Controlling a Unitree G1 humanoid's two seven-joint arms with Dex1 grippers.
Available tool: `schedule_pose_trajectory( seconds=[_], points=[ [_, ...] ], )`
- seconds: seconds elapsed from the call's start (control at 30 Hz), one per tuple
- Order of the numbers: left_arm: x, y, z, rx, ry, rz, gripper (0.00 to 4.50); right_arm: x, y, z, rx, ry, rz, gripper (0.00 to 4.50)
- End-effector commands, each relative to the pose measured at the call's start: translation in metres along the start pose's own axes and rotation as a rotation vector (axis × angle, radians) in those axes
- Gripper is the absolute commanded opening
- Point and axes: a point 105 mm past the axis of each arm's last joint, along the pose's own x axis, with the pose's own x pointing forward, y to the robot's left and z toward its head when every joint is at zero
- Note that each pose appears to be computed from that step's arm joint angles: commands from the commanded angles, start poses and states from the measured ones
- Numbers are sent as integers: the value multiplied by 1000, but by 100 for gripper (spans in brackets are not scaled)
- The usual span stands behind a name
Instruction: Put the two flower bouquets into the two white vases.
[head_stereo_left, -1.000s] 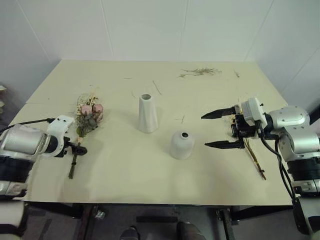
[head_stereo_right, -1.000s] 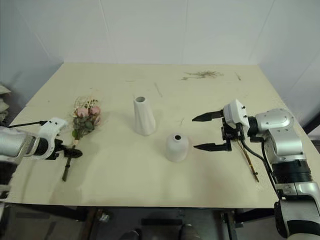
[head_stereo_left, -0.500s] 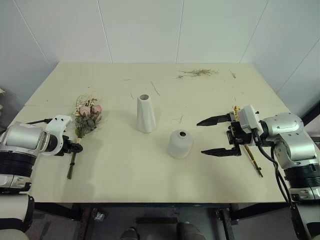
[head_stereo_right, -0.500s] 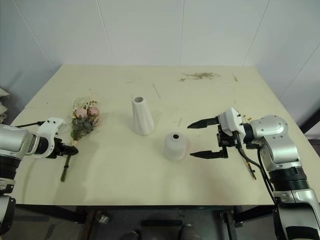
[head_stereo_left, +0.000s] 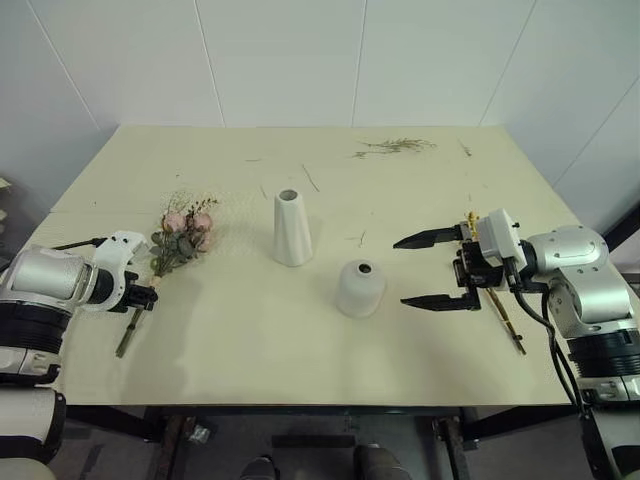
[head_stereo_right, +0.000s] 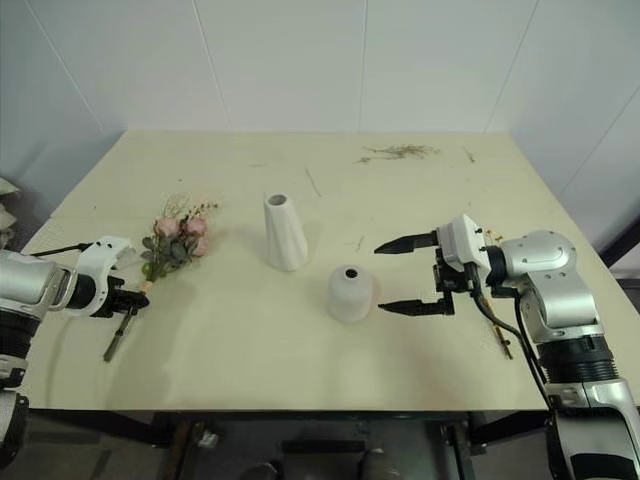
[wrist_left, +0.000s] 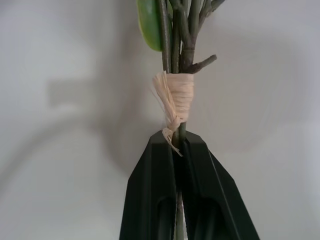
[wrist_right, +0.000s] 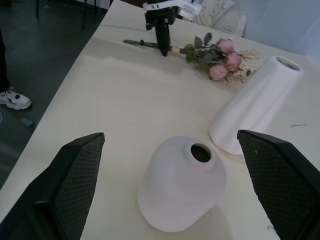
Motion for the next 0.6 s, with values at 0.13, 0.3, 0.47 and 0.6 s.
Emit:
schedule_pose_trajectory(
  seconds=[0.13,0.3,0.47,0.6],
  points=[
    [-71,0,120,-65,-971,-143,2,-10,-2,16,-52,3,-39,450],
    [-93,-21,138,-55,-1150,-281,2,-13,-7,17,-54,10,-78,450],
    [-110,-70,163,57,-1332,-529,2,-10,-6,19,-47,3,-104,450],
    [-99,-93,180,36,-1372,-638,2,-9,-6,20,-43,2,-120,450]
  ],
)
